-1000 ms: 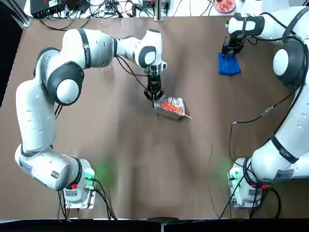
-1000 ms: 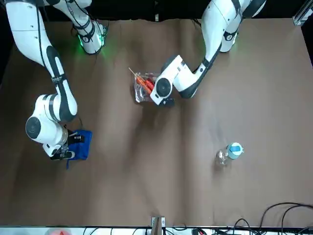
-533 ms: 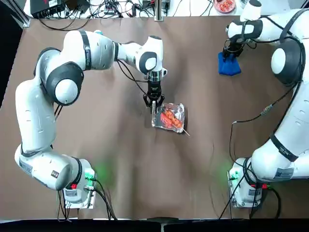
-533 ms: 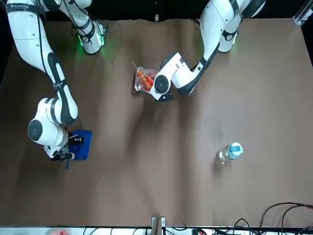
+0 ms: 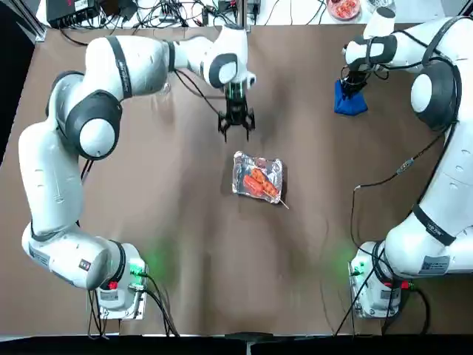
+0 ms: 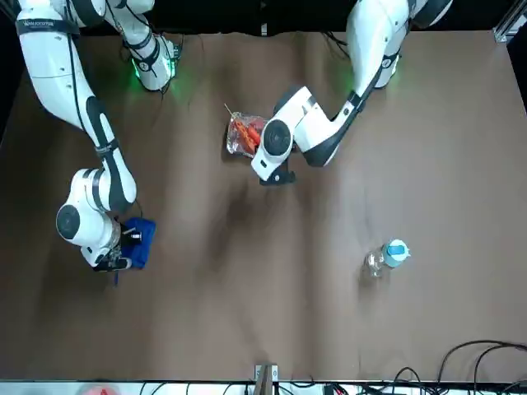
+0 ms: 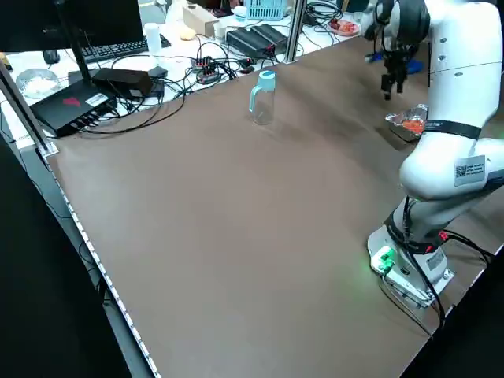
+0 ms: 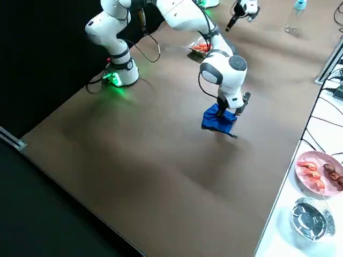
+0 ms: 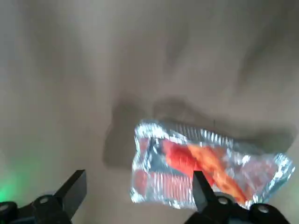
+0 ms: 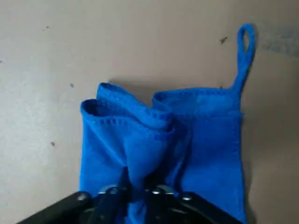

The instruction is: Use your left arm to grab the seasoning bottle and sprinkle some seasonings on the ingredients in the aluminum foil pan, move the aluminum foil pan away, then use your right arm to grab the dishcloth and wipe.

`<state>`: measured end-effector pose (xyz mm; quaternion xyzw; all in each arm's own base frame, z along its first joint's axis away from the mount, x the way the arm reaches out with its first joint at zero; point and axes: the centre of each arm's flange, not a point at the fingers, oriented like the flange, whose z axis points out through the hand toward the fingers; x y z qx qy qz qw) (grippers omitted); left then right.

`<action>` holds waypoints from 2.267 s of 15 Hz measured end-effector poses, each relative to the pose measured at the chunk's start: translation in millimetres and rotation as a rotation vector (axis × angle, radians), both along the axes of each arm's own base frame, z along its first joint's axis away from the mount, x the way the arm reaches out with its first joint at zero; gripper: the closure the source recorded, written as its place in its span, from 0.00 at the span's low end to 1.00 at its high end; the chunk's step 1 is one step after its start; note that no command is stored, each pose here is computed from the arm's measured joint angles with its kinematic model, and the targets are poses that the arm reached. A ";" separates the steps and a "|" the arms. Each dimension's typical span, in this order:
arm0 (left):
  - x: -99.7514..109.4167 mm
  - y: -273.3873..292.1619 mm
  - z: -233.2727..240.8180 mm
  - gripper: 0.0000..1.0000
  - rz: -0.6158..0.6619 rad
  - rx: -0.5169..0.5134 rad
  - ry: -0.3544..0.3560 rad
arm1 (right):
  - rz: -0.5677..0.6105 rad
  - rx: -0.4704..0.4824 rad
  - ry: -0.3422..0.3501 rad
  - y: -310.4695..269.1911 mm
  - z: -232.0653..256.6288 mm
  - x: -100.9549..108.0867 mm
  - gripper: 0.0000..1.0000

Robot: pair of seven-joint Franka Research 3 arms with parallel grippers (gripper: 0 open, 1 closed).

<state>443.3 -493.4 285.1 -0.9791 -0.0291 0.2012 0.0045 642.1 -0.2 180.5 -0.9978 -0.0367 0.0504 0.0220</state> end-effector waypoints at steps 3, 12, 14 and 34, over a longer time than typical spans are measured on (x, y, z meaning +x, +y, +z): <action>37.0 19.2 20.0 0.00 -0.047 0.038 -0.148 | -0.017 0.050 0.024 24.3 -0.6 -2.2 0.90; 115.0 106.4 88.5 0.00 -0.322 0.056 -0.317 | -0.146 0.053 0.151 211.0 29.2 -26.2 0.90; 119.3 124.9 108.6 0.00 -0.350 0.074 -0.315 | -0.177 0.046 0.132 256.3 41.1 -33.1 0.90; 153.0 304.0 302.7 0.00 -0.191 0.095 -0.490 | -0.297 0.152 0.002 479.7 1.5 -112.6 0.90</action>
